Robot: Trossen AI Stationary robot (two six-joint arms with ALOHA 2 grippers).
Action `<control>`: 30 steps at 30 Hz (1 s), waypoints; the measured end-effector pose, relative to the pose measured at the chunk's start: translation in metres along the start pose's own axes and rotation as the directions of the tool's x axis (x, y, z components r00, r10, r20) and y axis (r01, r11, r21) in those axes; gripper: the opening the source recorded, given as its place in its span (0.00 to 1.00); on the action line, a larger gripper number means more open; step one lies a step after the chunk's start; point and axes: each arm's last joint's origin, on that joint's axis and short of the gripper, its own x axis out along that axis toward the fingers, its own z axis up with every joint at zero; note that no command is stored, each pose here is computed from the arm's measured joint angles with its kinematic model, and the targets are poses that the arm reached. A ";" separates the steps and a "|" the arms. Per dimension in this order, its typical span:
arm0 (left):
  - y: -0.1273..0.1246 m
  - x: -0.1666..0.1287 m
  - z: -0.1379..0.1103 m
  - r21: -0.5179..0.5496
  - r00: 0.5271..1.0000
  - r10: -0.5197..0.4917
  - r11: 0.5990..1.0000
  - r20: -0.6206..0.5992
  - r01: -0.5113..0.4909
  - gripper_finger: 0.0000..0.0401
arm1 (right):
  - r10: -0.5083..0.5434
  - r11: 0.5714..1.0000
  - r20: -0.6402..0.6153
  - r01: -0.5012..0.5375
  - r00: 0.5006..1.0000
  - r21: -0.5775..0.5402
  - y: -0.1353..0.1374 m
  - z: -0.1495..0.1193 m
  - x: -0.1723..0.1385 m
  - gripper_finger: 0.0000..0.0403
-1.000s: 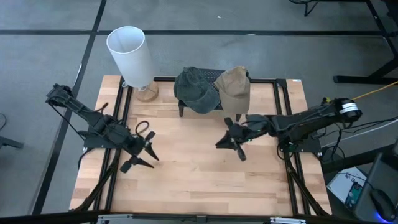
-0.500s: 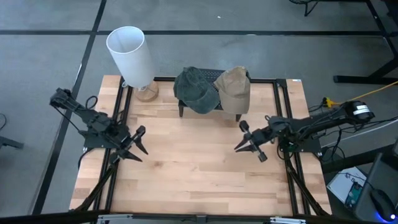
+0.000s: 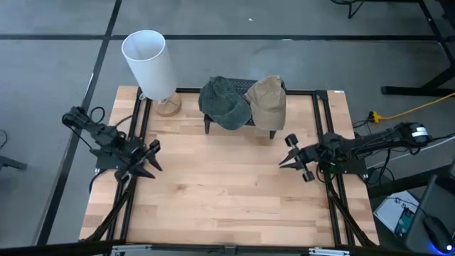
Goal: Pick & Place hat
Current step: Return to Home Position
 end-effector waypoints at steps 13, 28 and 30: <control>-0.002 -0.024 0.004 0.083 0.997 -0.018 0.996 0.078 0.011 0.38 | -0.039 0.999 -0.025 0.038 0.999 -0.023 -0.012 0.002 -0.015 0.11; -0.002 -0.024 0.002 0.185 0.998 -0.046 0.982 0.050 0.036 0.38 | -0.015 0.999 -0.004 0.015 1.000 -0.047 -0.021 0.006 -0.028 0.11; -0.002 -0.024 0.002 0.204 0.997 -0.048 0.978 0.058 0.036 0.38 | 0.004 0.999 -0.005 -0.004 1.000 -0.036 -0.021 0.006 -0.029 0.11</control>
